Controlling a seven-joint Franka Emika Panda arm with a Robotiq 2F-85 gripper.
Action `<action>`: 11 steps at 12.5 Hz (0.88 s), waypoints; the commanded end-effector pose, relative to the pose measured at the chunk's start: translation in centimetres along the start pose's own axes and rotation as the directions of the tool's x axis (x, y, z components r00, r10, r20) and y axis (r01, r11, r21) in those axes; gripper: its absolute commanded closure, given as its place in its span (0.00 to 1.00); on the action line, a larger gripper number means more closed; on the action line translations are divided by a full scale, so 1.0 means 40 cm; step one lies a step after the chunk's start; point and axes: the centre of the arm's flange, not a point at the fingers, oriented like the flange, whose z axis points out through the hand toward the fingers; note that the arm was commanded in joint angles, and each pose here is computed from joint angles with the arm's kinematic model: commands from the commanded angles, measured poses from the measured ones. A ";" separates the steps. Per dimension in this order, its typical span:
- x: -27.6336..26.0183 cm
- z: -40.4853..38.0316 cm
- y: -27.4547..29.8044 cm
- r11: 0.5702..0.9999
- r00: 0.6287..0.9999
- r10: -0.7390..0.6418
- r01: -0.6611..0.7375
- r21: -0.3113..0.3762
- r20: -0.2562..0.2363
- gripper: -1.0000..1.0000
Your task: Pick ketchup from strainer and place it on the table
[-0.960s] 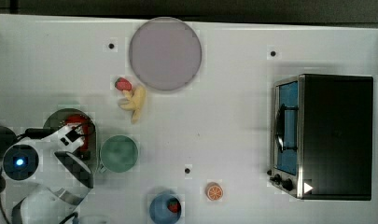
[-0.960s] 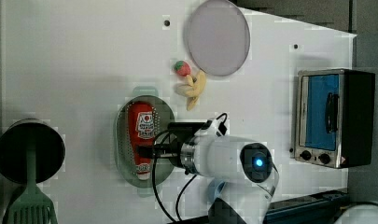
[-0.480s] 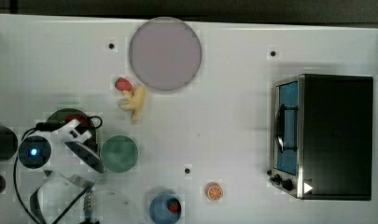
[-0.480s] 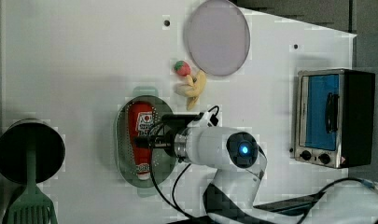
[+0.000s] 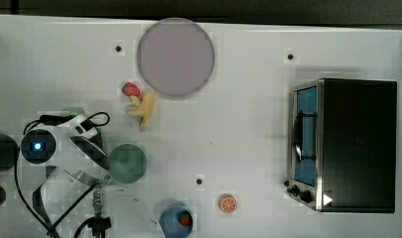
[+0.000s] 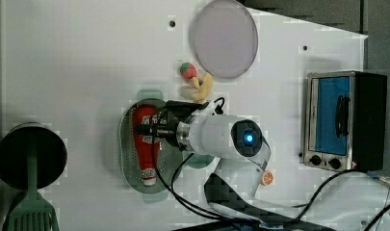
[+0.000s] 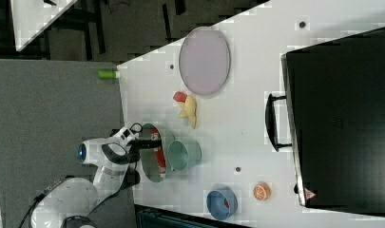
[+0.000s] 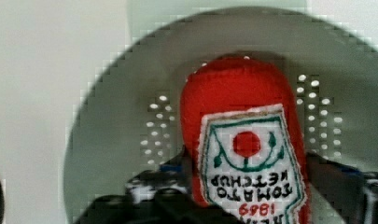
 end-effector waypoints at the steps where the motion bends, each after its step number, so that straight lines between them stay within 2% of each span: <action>1: -0.040 0.017 -0.035 1.000 1.000 0.011 -0.011 -0.010 -0.001 0.40; 4: -0.044 -0.058 -0.070 1.000 0.999 -0.011 0.011 0.004 -0.047 0.40; 6: -0.048 -0.135 -0.089 1.000 0.998 -0.006 0.004 -0.022 -0.068 0.40; 9: -0.039 -0.288 -0.101 0.994 0.993 0.085 -0.090 -0.060 -0.078 0.40; 11: -0.012 -0.402 -0.095 0.983 0.981 0.176 -0.179 -0.037 -0.076 0.40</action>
